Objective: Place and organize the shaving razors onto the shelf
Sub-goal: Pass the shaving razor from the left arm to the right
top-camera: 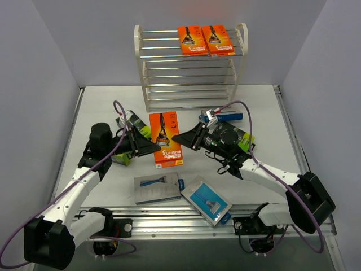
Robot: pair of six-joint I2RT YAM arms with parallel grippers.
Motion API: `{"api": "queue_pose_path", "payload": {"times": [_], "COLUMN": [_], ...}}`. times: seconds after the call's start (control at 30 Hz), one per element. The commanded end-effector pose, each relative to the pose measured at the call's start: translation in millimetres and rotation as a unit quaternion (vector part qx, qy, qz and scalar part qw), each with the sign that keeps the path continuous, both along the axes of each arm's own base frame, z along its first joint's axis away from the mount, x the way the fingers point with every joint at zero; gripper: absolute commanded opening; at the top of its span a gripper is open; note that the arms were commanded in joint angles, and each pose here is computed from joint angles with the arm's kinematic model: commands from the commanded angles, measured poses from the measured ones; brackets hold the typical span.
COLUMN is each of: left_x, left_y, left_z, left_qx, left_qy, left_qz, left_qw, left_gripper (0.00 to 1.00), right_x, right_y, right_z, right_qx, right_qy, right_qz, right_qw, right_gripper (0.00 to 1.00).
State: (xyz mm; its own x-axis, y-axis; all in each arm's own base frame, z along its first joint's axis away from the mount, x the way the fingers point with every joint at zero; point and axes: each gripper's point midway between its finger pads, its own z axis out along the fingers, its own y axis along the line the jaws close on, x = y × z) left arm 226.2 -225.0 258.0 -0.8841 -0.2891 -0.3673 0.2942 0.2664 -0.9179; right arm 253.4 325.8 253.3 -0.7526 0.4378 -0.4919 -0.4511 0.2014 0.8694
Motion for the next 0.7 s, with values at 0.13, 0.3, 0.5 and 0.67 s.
{"api": "queue_pose_path", "payload": {"times": [0.13,0.3,0.5,0.67], "left_x": [5,5,10,14], "left_y": [-1,8,23,35], "left_z": [11,8,11,15], "left_qx": [-0.003,0.044,0.105,0.145], "left_qy": [-0.033,-0.036,-0.055,-0.059], "left_qz": [0.003,0.028,0.069,0.103], "left_qw": [0.999,0.998,0.991,0.982], "left_gripper": [0.28,0.55,0.70,0.74], "right_x": [-15,-13,-10,-9], "right_y": [3,1,1,0], "right_z": [29,29,28,26], "right_qx": [0.047,0.053,0.057,0.061], "right_qy": [-0.038,-0.028,-0.018,-0.010], "right_qz": [0.031,0.020,0.015,0.011], "right_qw": [0.998,0.998,0.998,0.998], "right_gripper": [0.01,0.00,0.00,0.00]}}
